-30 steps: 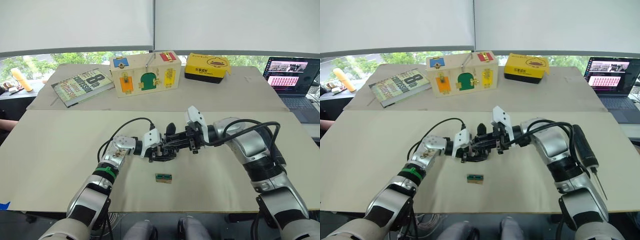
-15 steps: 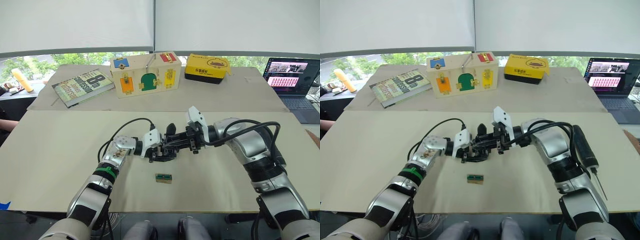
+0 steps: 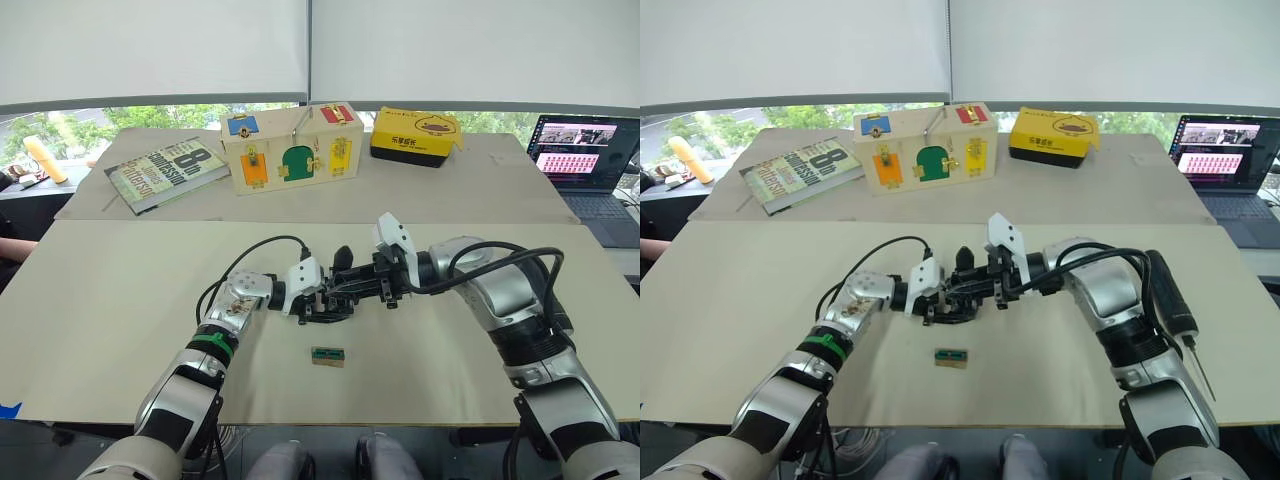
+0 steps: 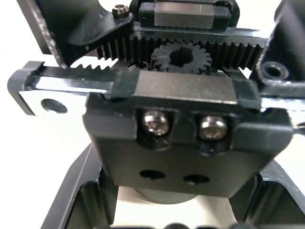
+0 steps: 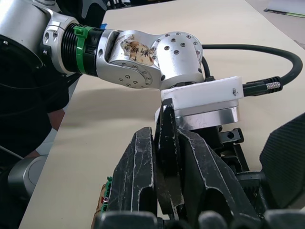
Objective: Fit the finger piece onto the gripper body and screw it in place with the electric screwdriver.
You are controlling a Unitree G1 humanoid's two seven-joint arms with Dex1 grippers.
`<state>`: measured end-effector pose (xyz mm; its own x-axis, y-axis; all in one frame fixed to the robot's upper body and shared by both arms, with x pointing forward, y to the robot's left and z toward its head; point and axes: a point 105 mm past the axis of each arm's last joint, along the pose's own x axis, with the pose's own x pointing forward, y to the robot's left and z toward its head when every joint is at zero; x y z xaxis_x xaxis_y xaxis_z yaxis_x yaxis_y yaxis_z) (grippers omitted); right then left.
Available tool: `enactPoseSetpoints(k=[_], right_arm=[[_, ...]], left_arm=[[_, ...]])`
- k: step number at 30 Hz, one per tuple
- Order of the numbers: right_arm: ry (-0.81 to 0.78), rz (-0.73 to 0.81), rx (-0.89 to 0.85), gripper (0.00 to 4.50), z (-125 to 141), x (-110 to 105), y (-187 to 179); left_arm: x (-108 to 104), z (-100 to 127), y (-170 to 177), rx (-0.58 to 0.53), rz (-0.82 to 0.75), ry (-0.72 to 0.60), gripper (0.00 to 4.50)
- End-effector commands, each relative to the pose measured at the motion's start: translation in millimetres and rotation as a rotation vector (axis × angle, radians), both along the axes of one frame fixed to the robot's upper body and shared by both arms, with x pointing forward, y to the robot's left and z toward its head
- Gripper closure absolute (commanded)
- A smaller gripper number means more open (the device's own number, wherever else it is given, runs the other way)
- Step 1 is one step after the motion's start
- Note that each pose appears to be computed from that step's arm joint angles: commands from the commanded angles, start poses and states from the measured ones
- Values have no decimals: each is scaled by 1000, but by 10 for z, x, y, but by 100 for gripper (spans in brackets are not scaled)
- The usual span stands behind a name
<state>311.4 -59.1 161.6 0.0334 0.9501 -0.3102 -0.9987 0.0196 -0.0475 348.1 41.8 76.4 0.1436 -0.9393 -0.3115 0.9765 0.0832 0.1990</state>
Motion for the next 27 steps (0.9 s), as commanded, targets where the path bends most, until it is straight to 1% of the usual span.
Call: enactPoseSetpoints(k=[1, 6, 7, 9, 10, 11, 12, 13, 14, 22, 27], right_arm=[[68, -106, -134, 419, -312, 64, -182], [85, -114, -103, 419, -273, 56, -163], [87, -109, -78, 308, -224, 49, -147], [55, -85, -30, 249, -91, 17, -110], [37, -63, -21, 206, -29, -18, -106], [27, -49, -17, 182, 13, -46, -109], [22, -45, -17, 136, 46, -64, -117], [18, -49, -16, 100, 78, -69, -129], [13, -57, -17, 73, 102, -68, -143], [-38, -125, -45, 69, 182, -62, -351], [-50, -150, -44, 69, 250, -98, -474]], left_arm=[[31, 338, -121, -53, -67, -115, 214], [33, 340, -131, -56, -68, -115, 214], [33, 339, -132, -56, -69, -115, 214], [32, 333, -128, -55, -70, -114, 214], [31, 329, -124, -54, -70, -113, 214], [30, 324, -121, -53, -70, -112, 214], [29, 320, -118, -52, -70, -112, 214], [28, 313, -116, -51, -71, -111, 214], [27, 307, -114, -50, -71, -111, 214], [13, 274, -140, -56, -72, -104, 214], [12, 248, -126, -52, -69, -96, 214]])
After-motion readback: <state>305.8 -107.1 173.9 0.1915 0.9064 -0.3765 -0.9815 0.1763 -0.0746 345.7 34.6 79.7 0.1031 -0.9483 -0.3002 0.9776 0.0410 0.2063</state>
